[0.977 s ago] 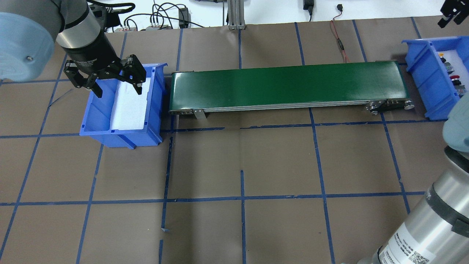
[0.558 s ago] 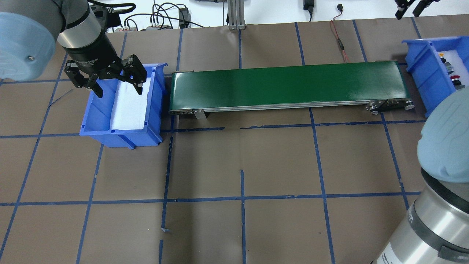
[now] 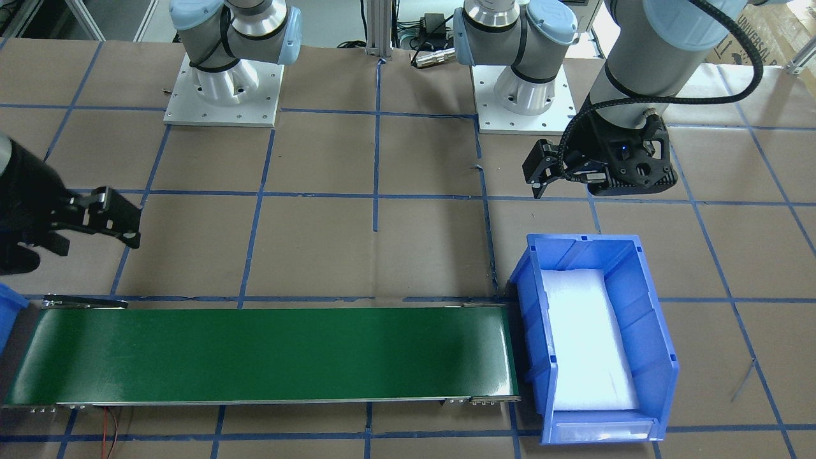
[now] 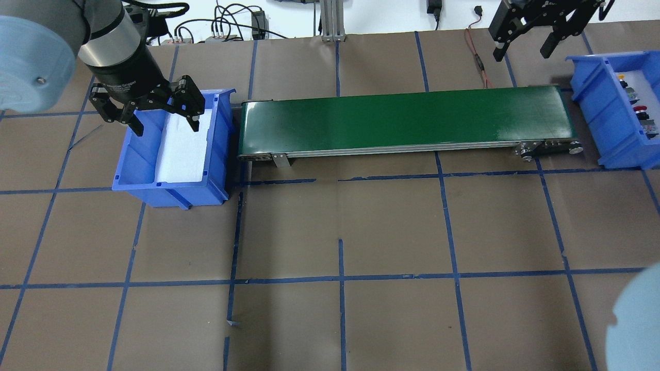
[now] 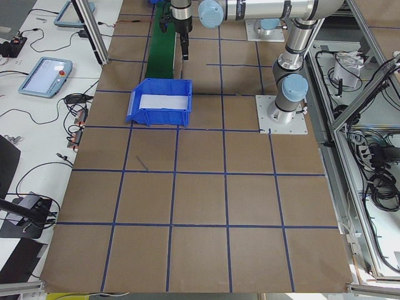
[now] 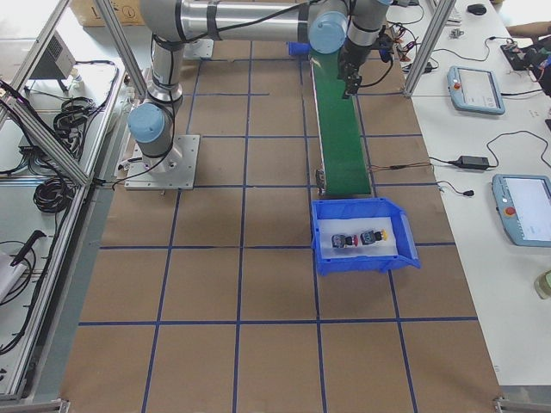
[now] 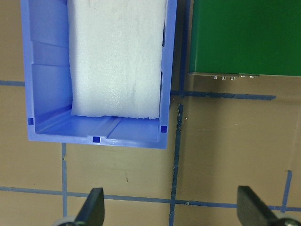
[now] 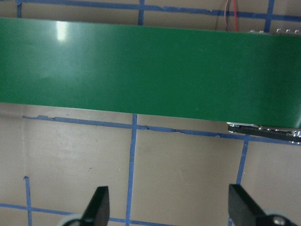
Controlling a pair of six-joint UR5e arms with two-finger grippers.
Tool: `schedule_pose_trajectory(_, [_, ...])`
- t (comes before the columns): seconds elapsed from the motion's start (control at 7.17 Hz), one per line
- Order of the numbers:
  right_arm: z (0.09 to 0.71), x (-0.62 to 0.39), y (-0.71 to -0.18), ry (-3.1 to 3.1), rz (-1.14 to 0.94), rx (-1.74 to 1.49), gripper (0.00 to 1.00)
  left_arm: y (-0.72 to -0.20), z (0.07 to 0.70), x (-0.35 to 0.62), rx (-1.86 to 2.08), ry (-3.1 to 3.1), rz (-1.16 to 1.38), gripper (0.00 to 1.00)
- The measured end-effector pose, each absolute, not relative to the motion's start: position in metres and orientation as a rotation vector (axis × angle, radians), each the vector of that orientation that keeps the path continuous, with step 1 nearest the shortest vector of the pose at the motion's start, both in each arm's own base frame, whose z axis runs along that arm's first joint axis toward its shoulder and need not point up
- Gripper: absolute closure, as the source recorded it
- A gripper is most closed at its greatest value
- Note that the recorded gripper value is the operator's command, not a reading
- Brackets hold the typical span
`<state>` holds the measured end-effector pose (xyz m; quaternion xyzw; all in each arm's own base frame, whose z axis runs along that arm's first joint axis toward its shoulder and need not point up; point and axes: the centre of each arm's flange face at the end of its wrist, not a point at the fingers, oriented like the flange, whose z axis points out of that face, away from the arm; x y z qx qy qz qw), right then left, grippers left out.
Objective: Transport two buttons from left to right
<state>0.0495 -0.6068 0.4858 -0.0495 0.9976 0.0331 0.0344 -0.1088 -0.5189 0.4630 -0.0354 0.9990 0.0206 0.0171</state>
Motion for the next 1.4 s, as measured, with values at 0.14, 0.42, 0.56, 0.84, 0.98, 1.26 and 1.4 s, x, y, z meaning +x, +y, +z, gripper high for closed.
schedule_pose_trajectory(0.14, [0.486,0.059,-0.573,3.064,0.071,-0.162,0.00,-0.519,0.463,-0.109,-0.110,3.105,0.064,0.00])
schedule_pose_trajectory(0.42, [0.484,0.092,-0.534,3.070,0.038,-0.244,0.02,-0.519,0.461,-0.109,-0.107,3.105,0.068,0.00])
schedule_pose_trajectory(0.56, [0.486,0.103,-0.527,3.081,0.030,-0.279,0.02,-0.519,0.461,-0.109,-0.106,3.105,0.070,0.00])
schedule_pose_trajectory(0.84, [0.492,0.124,-0.516,3.112,0.019,-0.346,0.03,-0.519,0.461,-0.109,-0.105,3.105,0.072,0.00])
schedule_pose_trajectory(0.98, [0.494,0.132,-0.513,3.133,0.015,-0.348,0.03,-0.519,0.460,-0.109,-0.105,3.105,0.073,0.00])
schedule_pose_trajectory(1.26, [0.495,0.137,-0.513,3.159,-0.001,-0.217,0.03,-0.519,0.460,-0.109,-0.105,3.105,0.074,0.00])
schedule_pose_trajectory(1.4, [0.496,0.137,-0.513,3.165,-0.005,-0.179,0.02,-0.519,0.460,-0.109,-0.105,3.105,0.075,0.00])
